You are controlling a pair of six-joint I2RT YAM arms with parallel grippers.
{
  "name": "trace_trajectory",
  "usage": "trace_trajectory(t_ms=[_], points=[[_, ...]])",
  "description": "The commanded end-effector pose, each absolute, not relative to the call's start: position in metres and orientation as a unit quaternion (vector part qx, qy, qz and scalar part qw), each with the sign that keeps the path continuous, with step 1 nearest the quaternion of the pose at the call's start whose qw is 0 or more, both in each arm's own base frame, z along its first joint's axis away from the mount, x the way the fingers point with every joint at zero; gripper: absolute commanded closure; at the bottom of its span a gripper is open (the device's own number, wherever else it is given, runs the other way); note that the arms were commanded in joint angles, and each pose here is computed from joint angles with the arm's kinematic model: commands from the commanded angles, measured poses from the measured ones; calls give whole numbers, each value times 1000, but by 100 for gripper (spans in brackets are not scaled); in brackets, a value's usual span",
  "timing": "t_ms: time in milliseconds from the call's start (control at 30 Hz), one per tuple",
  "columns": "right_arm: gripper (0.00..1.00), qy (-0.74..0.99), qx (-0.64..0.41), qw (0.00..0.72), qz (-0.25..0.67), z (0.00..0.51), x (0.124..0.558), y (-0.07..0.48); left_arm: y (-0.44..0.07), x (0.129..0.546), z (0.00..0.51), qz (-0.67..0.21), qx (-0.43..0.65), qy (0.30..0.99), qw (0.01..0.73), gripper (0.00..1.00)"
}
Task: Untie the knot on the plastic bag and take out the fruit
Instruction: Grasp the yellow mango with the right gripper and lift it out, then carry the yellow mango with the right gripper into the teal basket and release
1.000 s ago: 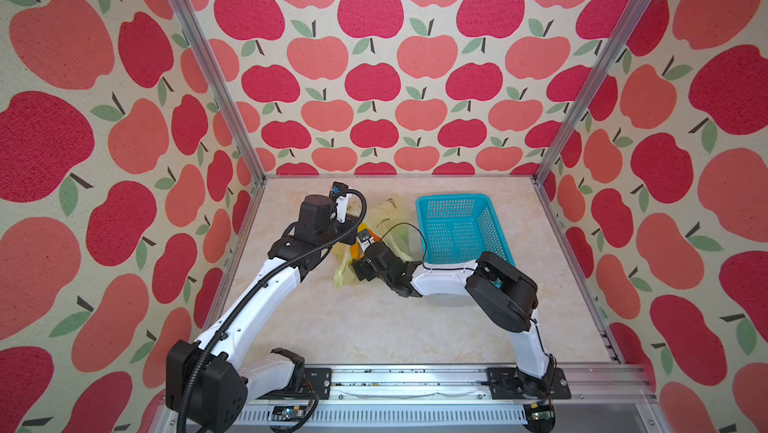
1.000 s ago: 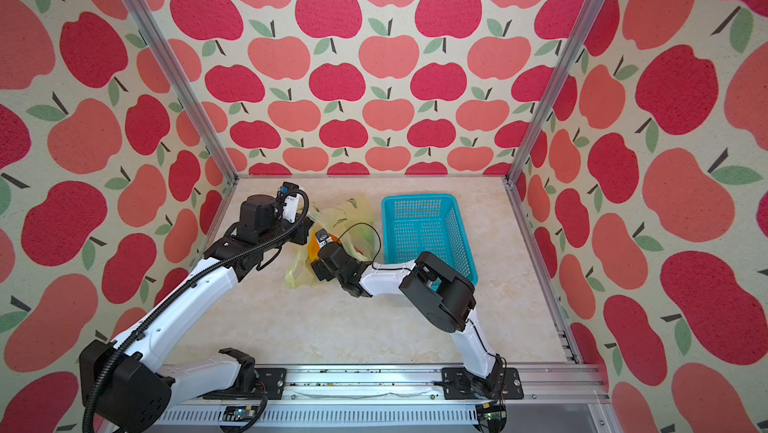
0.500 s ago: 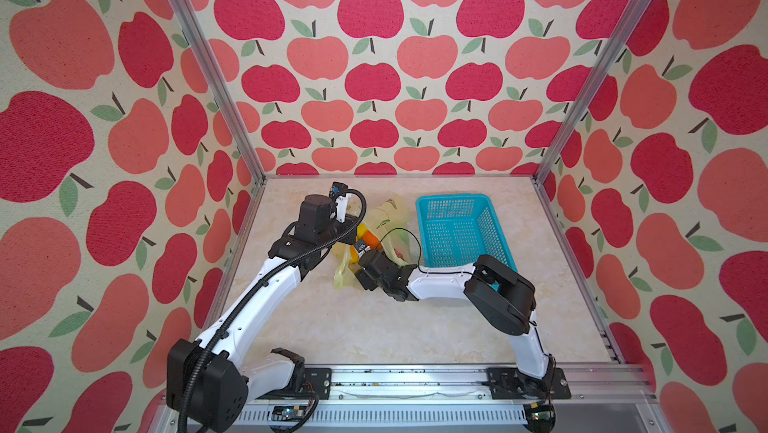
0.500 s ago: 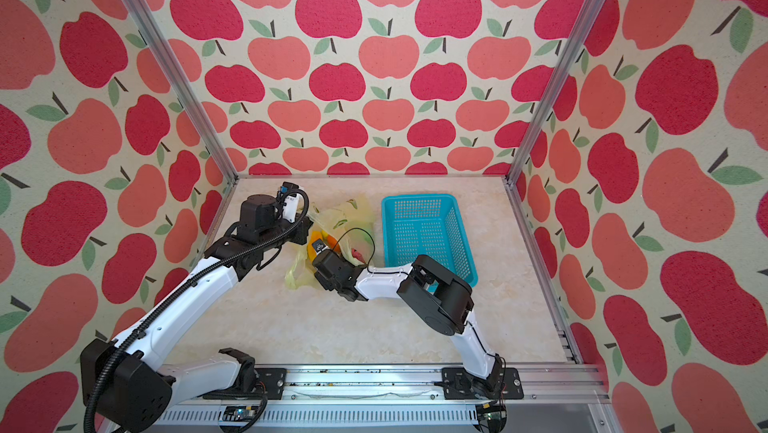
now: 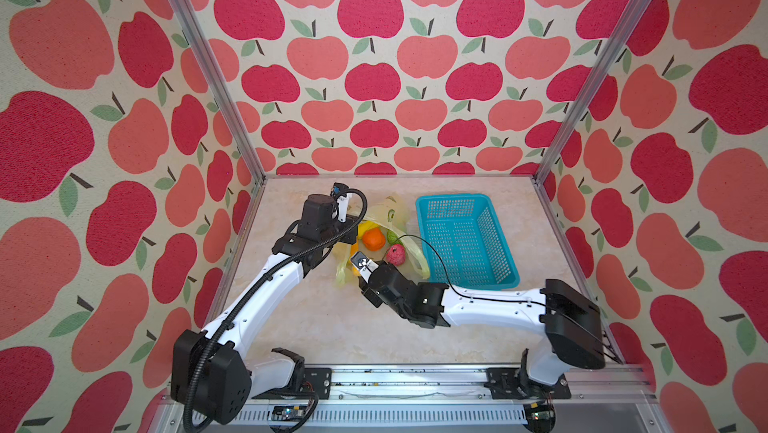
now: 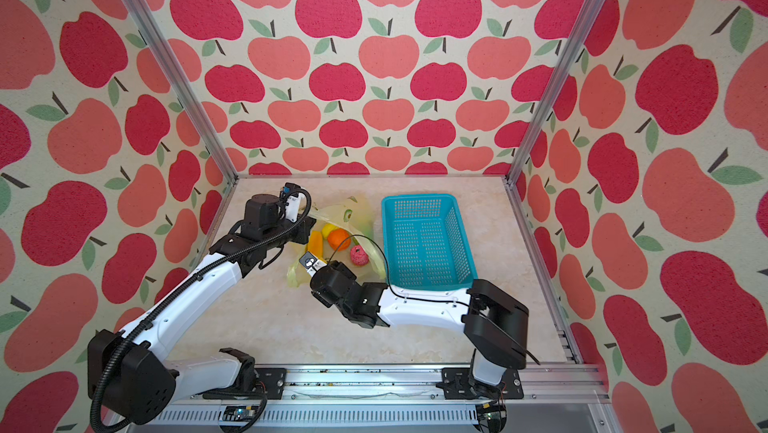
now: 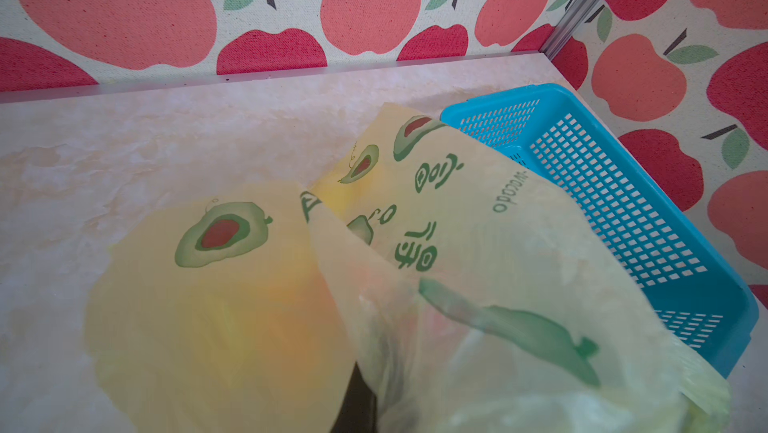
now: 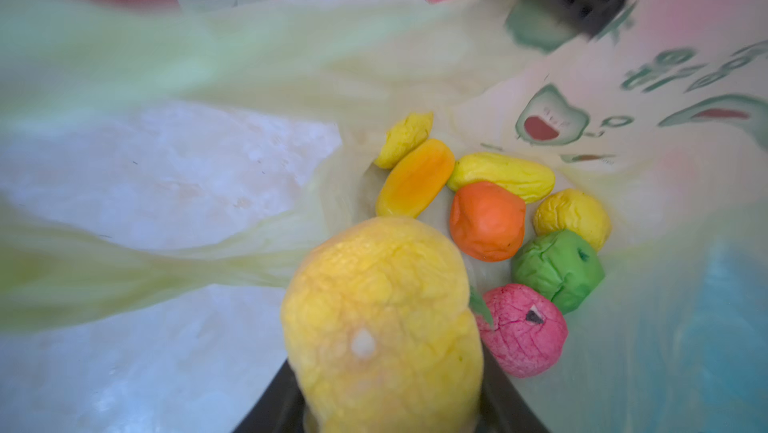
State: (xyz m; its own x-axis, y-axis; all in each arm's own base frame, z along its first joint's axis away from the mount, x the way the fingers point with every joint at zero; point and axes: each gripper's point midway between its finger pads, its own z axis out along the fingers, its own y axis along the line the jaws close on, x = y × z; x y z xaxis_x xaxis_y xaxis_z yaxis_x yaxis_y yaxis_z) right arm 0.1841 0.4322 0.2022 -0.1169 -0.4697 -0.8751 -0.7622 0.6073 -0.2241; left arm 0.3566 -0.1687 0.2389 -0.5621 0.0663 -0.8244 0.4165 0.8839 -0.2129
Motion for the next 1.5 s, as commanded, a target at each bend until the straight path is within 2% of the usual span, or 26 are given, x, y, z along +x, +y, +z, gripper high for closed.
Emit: trace_trajectory(t_ms=[0,100,233,367,467,700,967,1133,1233,1367,1467], points=[[75,717,-404,552,135,237,180,396,-170,360,248,-203,137,856,455,100],[76,714,-370,578,141,266,178,356,-168,359,246,-199,134,858,455,100],[81,737,-275,610,102,285,206,276,-170,356,249,-204,135,855,457,100],[84,790,-170,584,77,267,242,196,-171,353,252,-207,137,853,459,100],[84,827,-114,548,53,238,266,155,-171,350,253,-207,139,852,460,100],[86,906,-59,417,42,157,334,133,-172,349,259,-208,142,848,465,100],[85,940,-48,338,5,99,411,135,-172,350,255,-203,145,851,462,100],[78,953,-46,299,-10,74,436,133,-173,350,255,-204,147,850,462,100],[59,953,-46,298,-22,66,445,131,-176,350,255,-211,151,848,463,100],[50,956,-49,290,-17,62,453,128,-177,352,252,-209,152,851,457,100],[27,952,-51,301,-24,76,457,126,-178,354,249,-207,152,853,454,100]])
